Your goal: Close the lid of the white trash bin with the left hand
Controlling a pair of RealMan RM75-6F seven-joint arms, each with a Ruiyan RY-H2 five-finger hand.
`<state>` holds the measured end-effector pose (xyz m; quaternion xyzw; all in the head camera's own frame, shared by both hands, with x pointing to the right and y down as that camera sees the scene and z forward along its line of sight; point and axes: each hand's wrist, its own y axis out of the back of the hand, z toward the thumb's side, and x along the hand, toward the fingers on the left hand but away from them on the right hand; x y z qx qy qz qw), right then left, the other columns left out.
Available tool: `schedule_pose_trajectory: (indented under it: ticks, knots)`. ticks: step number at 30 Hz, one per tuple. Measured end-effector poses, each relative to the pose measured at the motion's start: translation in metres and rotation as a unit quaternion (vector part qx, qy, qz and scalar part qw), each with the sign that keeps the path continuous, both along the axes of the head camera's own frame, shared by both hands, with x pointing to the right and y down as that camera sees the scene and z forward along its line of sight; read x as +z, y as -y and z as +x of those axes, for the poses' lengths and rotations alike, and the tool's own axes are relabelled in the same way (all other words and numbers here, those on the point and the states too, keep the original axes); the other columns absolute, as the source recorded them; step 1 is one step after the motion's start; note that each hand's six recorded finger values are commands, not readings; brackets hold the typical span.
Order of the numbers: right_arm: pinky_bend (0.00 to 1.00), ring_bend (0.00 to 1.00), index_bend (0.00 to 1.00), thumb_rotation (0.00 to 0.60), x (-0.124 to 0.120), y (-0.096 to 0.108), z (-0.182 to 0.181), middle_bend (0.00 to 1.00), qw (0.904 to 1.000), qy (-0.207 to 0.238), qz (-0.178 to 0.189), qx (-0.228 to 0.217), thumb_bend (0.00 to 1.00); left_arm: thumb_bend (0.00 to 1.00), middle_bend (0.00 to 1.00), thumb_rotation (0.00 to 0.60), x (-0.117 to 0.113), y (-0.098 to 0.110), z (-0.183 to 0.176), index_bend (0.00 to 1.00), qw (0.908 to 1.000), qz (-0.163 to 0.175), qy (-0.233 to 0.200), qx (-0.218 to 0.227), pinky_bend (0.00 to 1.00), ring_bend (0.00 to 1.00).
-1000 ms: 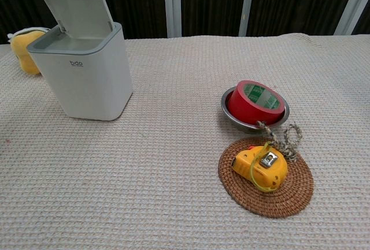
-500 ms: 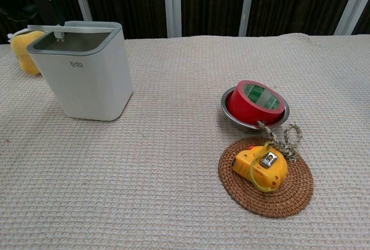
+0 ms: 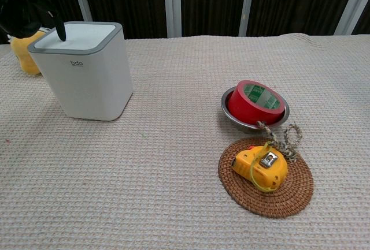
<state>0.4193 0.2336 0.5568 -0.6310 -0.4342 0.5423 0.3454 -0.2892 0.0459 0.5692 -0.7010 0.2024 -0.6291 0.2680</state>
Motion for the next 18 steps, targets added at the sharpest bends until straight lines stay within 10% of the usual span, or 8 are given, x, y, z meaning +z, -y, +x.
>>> schedule_pose_trajectory:
  ticks: [18]
  knots:
    - [0.0,0.0,0.0,0.6,-0.0018,-0.0004,-0.0003,0.0,1.0,0.001,0.005,-0.003,0.24,0.72,1.0,0.6,0.0057,-0.0029,-0.0034,0.3,0.9998,0.016,0.007,0.013,0.98,0.95]
